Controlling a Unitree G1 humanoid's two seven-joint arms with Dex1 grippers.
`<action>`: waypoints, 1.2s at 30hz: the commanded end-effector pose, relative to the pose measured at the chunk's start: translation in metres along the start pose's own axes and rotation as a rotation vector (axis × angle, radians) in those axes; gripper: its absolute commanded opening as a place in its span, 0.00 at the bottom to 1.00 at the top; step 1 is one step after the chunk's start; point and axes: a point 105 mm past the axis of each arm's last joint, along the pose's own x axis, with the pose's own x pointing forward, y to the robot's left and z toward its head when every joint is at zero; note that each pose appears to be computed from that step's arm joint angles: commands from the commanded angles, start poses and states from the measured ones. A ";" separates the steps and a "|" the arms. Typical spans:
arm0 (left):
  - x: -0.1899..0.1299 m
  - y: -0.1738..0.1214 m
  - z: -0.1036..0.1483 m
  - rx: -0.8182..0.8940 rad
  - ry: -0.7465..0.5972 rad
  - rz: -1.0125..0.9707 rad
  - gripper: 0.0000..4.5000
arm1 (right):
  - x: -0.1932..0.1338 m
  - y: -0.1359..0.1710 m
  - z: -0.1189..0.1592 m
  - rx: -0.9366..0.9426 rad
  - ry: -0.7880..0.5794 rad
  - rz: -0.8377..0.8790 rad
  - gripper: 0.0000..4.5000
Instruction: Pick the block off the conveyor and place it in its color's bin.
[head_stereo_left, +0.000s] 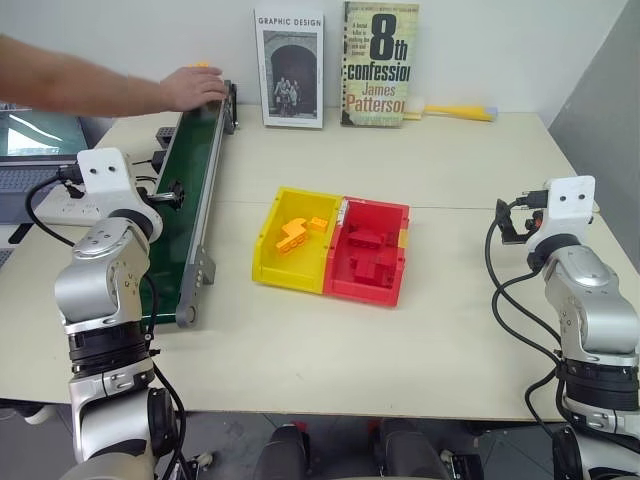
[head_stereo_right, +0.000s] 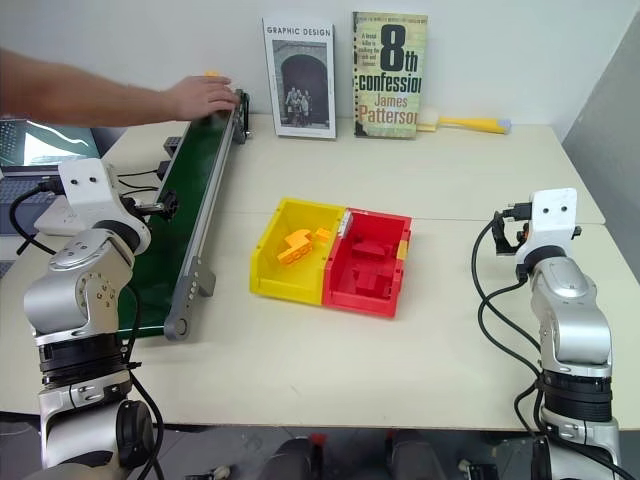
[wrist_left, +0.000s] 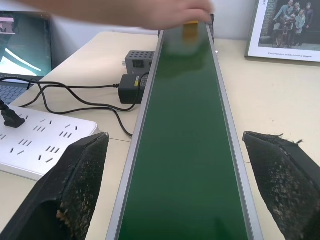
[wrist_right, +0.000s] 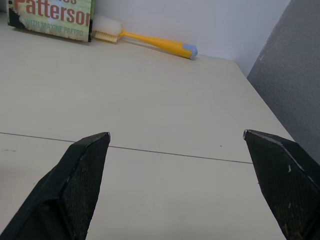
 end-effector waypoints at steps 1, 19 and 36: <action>-0.002 0.007 0.018 0.017 -0.062 0.032 0.99 | -0.001 -0.009 0.016 -0.001 -0.053 -0.021 1.00; -0.009 0.007 0.017 0.006 -0.085 0.028 0.99 | 0.002 -0.008 0.021 0.002 -0.059 -0.015 1.00; 0.004 -0.004 0.018 -0.005 -0.096 -0.008 0.99 | -0.073 0.123 0.107 0.135 -0.237 1.111 1.00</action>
